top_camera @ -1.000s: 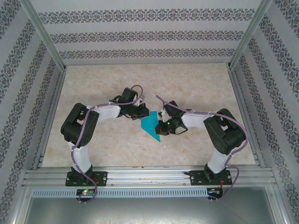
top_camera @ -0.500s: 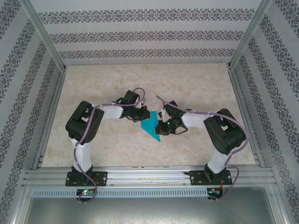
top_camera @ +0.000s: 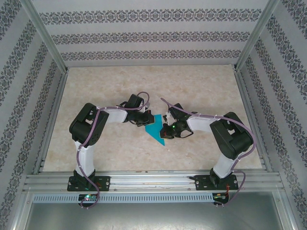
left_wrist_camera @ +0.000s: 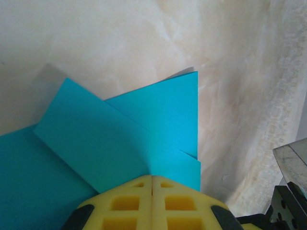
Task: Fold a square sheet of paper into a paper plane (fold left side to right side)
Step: Fourth fold the wing at the center of the table.
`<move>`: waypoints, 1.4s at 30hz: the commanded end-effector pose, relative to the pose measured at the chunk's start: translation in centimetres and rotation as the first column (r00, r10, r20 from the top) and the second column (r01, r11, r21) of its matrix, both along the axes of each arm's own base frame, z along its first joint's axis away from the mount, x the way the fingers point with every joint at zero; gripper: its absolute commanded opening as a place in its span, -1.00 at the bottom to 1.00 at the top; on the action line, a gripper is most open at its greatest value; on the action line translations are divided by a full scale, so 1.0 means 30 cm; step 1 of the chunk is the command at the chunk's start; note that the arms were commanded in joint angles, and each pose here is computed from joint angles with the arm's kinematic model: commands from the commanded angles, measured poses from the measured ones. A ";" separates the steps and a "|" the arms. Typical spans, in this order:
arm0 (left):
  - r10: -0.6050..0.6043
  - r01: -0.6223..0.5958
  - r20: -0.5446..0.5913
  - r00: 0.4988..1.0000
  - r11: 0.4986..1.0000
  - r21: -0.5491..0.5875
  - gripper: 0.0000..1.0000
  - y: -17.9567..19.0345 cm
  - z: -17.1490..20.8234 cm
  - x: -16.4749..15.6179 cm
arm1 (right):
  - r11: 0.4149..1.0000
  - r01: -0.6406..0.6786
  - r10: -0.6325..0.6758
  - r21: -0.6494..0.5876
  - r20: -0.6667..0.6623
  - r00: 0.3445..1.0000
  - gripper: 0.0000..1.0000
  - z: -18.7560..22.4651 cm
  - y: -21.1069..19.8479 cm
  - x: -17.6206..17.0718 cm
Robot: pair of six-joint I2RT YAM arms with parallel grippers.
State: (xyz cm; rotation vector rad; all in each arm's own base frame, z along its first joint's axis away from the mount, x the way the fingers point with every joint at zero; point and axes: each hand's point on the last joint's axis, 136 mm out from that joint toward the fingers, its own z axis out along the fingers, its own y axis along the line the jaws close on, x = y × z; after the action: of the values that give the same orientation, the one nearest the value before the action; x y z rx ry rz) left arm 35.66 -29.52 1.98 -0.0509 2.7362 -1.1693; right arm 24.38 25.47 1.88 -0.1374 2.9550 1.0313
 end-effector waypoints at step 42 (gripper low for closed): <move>0.014 -0.009 -0.057 0.998 0.996 0.090 -1.00 0.038 -0.111 -0.051 | 0.989 0.065 -0.074 0.135 0.064 0.995 -1.00 0.065 0.120 0.127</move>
State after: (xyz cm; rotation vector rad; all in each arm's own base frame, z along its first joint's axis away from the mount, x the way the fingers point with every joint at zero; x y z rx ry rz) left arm 35.69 -29.57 2.02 -0.0473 2.7305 -1.1739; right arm 27.35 28.00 3.33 -0.0440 2.8254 1.1609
